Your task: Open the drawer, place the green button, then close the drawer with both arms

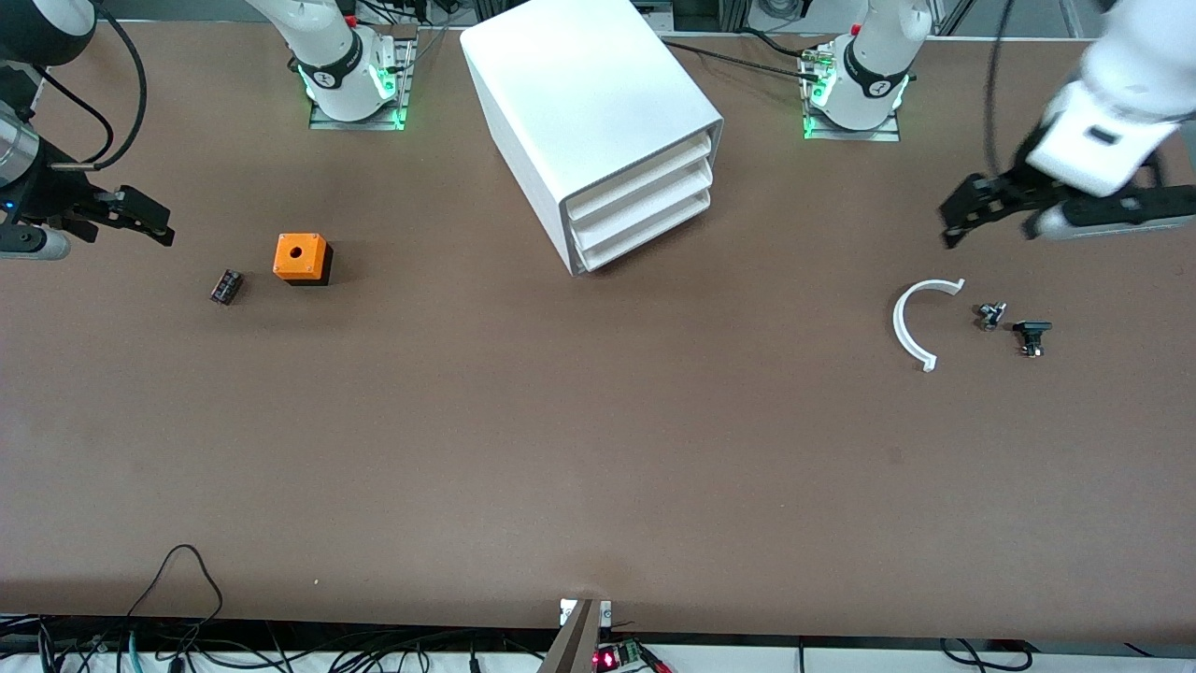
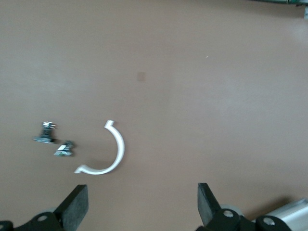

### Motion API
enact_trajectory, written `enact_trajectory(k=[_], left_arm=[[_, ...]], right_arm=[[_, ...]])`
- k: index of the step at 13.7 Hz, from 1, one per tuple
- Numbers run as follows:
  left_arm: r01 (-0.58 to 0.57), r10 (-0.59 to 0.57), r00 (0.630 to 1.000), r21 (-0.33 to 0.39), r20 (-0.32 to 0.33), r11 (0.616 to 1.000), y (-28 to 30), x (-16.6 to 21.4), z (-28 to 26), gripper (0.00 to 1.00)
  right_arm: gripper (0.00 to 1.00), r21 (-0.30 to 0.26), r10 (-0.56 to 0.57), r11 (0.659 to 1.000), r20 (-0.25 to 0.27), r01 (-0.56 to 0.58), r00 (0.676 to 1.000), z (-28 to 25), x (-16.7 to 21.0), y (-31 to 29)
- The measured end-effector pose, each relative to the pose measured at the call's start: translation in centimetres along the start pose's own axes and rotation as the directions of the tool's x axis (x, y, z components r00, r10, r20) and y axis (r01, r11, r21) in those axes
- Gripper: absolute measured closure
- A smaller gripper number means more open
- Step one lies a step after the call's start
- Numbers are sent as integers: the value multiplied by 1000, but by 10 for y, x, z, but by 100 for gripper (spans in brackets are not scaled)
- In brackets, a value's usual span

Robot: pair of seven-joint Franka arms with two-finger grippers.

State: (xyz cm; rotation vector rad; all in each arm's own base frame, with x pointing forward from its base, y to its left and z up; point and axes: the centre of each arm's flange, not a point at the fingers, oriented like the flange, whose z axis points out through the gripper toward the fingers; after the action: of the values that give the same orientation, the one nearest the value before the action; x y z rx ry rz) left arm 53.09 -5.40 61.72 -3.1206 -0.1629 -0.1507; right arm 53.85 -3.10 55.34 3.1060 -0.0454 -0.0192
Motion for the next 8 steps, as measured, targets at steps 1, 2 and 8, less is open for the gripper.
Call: enact_trajectory(k=[1,2,8], left_arm=[[-21,21,1000,1,9,1000,-21,2,-7,0],[-34,34,999,1,17,999,-36,3,-10,0],[-73,73,995,2,61,997,-35,7,10,0]], right_arm=[[0,0,0,1000,0,0,1000,0,0,0],[0,0,1,1000,-1,-1,1000,0,0,0],[0,0,2,1000,1,-2,1000,-1,-1,1]])
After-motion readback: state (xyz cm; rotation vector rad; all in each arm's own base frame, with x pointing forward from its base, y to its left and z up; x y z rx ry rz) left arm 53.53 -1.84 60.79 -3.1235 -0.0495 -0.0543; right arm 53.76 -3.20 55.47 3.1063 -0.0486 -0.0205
